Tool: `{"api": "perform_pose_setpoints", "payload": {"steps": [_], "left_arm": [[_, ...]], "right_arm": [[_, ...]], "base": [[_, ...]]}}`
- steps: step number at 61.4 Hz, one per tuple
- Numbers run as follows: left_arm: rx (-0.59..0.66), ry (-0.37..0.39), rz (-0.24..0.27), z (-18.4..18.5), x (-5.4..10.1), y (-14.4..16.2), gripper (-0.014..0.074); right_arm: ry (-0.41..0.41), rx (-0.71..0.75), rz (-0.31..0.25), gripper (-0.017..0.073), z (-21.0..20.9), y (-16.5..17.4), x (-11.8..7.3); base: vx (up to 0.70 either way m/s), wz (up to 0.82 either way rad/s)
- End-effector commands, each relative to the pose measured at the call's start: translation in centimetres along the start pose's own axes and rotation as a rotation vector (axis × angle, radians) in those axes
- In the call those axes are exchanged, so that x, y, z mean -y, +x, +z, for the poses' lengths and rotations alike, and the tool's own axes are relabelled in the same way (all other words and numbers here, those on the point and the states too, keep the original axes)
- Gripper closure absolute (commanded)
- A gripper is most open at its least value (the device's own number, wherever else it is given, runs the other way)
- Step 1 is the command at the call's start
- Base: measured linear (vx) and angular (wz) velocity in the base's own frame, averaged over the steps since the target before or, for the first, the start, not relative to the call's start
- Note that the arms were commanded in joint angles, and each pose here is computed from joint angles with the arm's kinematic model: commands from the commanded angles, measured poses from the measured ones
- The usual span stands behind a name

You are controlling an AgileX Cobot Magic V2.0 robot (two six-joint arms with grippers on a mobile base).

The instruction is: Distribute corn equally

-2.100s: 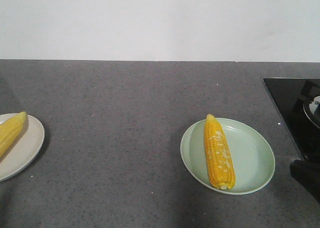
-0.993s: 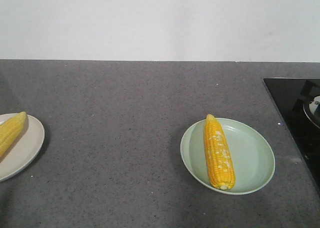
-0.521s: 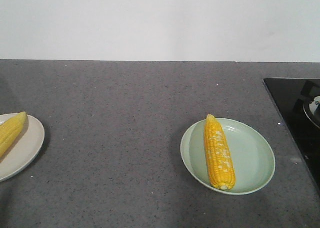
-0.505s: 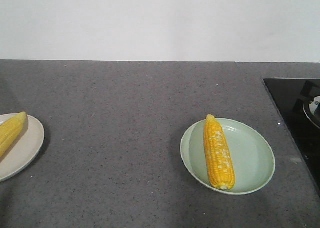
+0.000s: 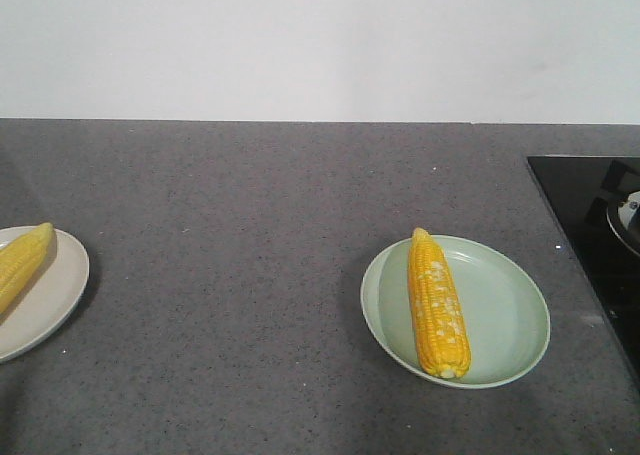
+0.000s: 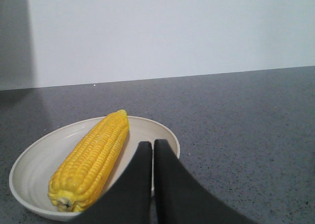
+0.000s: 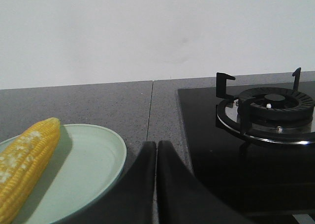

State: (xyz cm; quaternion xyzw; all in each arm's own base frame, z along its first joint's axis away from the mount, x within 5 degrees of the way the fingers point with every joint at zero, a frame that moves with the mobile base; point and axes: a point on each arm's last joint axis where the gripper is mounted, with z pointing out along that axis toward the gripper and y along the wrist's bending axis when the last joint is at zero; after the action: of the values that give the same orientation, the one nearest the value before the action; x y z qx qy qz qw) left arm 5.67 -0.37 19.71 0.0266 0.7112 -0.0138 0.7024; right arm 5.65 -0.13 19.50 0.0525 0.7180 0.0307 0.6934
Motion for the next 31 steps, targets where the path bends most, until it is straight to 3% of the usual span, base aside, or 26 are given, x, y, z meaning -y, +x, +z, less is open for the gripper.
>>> {"api": "perform_pose_setpoints", "payload": {"steps": [1,31], "left_arm": [[0.081,-0.011,-0.014,-0.14,-0.11,-0.58,0.06],[0.081,-0.011,-0.014,-0.14,-0.11,-0.58,0.06]], "right_arm": [[-0.005,0.061,-0.017,0.0561,-0.01,-0.25,0.0],[-0.005,0.061,-0.017,0.0561,0.0,-0.26,0.0]], "base": [[0.0,0.0],[0.0,0.0]]}}
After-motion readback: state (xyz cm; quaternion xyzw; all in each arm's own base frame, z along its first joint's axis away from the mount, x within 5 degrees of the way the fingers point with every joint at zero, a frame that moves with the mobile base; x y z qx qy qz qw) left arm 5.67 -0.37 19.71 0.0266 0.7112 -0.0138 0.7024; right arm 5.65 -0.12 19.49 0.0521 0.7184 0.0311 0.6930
